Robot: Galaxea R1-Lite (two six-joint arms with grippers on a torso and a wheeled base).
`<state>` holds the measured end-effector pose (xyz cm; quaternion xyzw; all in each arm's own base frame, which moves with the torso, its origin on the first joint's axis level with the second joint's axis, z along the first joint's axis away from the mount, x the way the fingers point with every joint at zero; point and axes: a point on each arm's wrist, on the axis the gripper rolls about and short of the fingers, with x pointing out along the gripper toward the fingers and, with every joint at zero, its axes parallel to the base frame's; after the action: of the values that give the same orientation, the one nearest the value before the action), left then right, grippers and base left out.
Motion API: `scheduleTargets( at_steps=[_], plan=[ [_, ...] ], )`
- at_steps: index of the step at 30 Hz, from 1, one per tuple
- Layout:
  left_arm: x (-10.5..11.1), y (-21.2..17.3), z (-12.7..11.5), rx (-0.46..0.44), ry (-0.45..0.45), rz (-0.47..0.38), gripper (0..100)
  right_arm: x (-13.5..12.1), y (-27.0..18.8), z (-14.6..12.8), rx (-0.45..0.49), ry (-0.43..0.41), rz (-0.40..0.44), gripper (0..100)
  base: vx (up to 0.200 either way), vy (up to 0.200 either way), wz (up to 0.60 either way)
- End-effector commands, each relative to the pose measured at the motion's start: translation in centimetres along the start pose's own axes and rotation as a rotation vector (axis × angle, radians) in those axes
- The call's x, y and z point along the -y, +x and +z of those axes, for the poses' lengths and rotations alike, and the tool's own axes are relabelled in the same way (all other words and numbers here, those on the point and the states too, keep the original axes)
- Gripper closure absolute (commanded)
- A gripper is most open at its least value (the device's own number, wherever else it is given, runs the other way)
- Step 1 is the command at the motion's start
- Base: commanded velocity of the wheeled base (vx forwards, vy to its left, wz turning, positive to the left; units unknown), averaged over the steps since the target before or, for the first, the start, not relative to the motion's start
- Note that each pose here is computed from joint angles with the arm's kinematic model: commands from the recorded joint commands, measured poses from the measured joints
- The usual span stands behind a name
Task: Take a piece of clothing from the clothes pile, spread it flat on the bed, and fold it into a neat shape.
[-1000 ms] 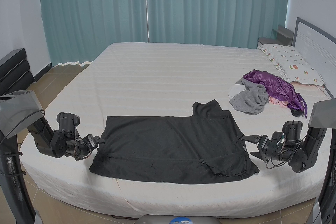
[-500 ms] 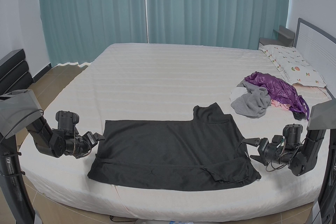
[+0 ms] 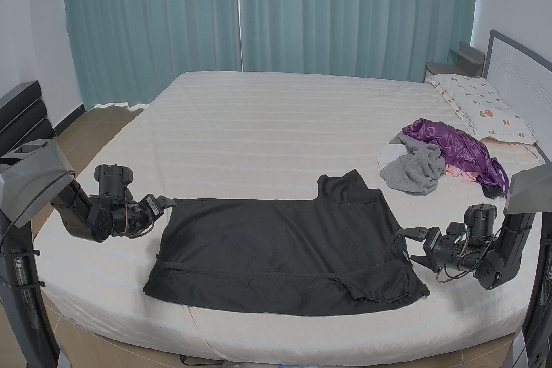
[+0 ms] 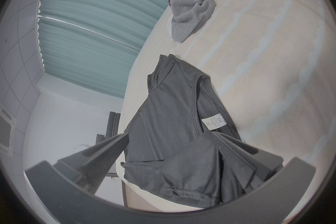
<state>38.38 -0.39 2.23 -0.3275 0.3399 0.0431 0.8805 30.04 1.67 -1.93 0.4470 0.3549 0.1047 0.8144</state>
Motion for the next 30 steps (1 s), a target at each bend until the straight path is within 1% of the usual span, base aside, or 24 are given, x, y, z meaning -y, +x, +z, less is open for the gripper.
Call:
scheduleTargets(
  at_steps=[1,3,5,6,8,9,11,16,21,30],
  plan=[
    [0.8,3.8,1.3,0.022,0.019,-0.063,0,0.0,0.0,-0.1,-0.002,-0.003,-0.001,0,0.0,0.0,0.0],
    [1.4,5.2,1.8,0.017,0.03,-0.117,0,0.0,0.0,-0.1,-0.002,-0.003,-0.001,0,0.0,0.0,0.0],
    [1.7,5.9,2.3,0.019,0.035,-0.154,0,0.1,0.0,-0.1,-0.004,-0.001,-0.003,0,0.0,0.0,0.0],
    [2.3,6.8,3.0,0.023,0.043,-0.194,0,0.1,0.0,-0.1,-0.004,-0.003,-0.003,0,0.0,0.0,0.0],
    [2.8,7.9,3.9,0.031,0.047,-0.214,0,0.1,0.0,-0.1,-0.003,-0.003,-0.004,0,0.0,0.0,0.0],
    [2.8,8.0,3.9,0.031,0.049,-0.215,0,0.0,0.0,-0.1,-0.004,-0.004,-0.004,0,0.0,0.0,0.0],
    [3.4,9.5,4.6,0.045,0.053,-0.222,0,0.0,0.0,-0.1,-0.004,-0.005,-0.004,0,0.0,0.0,0.0],
    [2.1,11.8,4.4,0.057,0.05,-0.206,0,0.2,0.1,-0.3,-0.011,-0.005,-0.01,0,0.0,0.0,0.0],
    [1.7,12.6,4.2,0.076,0.043,-0.175,0,0.2,0.1,-0.5,-0.017,-0.026,-0.011,0,0.0,0.0,0.0],
    [0.8,13.5,4.6,0.097,0.037,-0.165,0,0.2,0.1,-0.5,-0.017,-0.026,-0.011,0,0.0,0.0,0.0]
  ],
)
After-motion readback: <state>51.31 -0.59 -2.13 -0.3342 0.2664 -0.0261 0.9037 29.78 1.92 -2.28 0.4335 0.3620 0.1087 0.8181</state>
